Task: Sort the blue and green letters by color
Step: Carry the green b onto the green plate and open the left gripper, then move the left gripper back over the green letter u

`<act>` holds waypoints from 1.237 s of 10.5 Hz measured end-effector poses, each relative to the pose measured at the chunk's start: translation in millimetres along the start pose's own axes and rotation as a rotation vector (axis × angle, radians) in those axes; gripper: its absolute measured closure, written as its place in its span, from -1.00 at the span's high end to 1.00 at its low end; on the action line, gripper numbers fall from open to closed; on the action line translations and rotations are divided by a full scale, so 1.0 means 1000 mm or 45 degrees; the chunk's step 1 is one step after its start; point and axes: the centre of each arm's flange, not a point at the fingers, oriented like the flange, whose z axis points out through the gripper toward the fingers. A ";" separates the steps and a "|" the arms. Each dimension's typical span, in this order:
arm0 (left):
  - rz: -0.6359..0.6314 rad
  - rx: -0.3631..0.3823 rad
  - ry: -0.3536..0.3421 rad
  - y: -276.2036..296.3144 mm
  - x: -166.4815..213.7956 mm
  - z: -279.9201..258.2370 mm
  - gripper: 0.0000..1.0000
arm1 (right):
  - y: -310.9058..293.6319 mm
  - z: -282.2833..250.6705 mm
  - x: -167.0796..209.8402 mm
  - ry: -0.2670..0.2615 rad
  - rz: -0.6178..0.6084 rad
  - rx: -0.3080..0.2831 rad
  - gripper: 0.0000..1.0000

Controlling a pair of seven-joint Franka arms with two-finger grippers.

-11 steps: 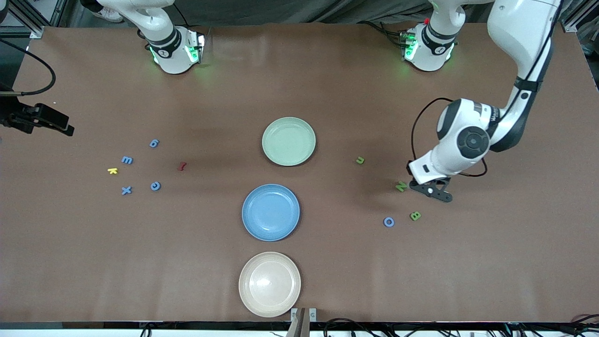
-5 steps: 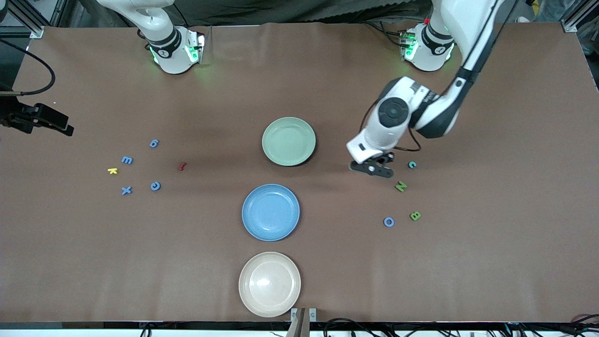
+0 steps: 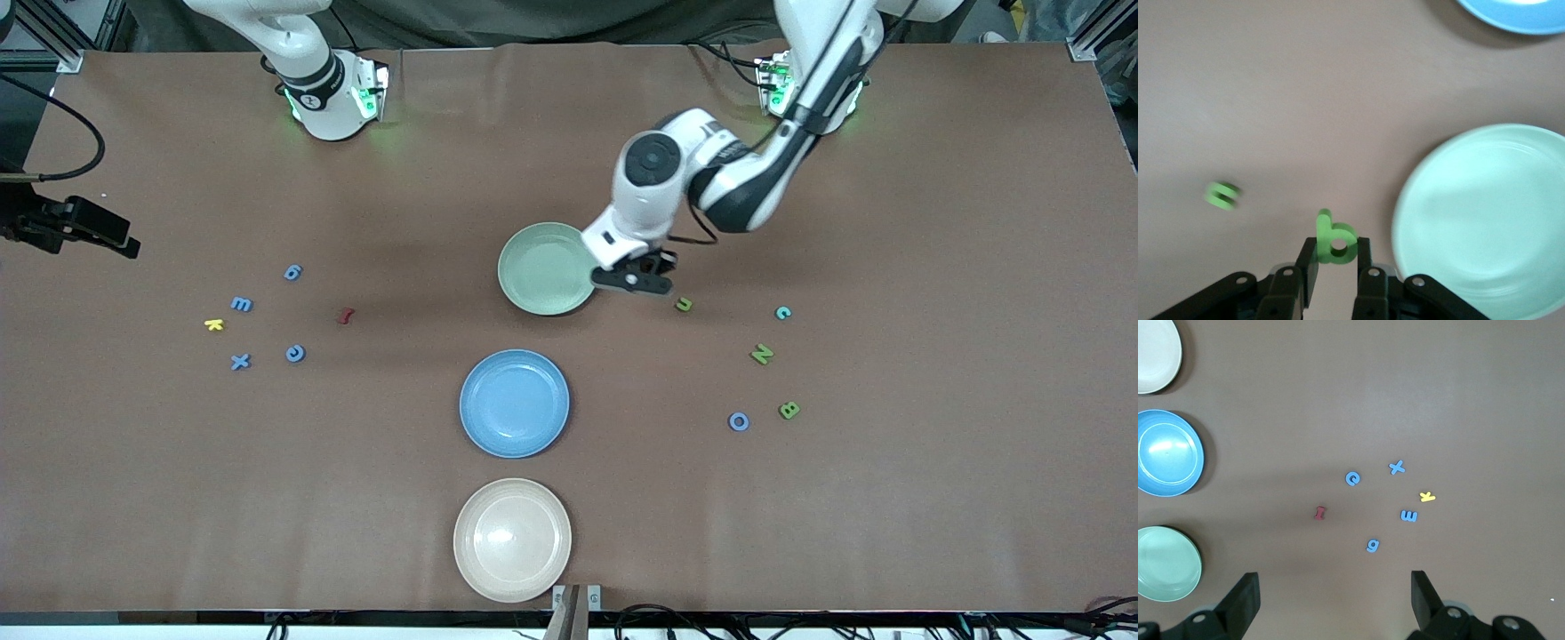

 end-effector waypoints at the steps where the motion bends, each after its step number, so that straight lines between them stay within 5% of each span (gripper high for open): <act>1: -0.046 -0.005 -0.006 0.030 -0.016 0.005 -0.45 | 0.000 0.000 0.000 0.000 0.000 0.000 1.00; 5: -0.173 -0.017 -0.022 0.092 -0.052 0.019 -0.45 | 0.001 0.000 0.000 0.001 0.001 0.000 1.00; 11: -0.269 -0.054 -0.044 0.127 -0.033 0.048 -0.45 | 0.001 0.000 0.000 0.001 0.001 0.000 1.00; 13: -0.281 -0.057 -0.043 0.127 -0.027 0.052 -0.15 | 0.001 -0.001 0.000 0.001 0.001 0.000 1.00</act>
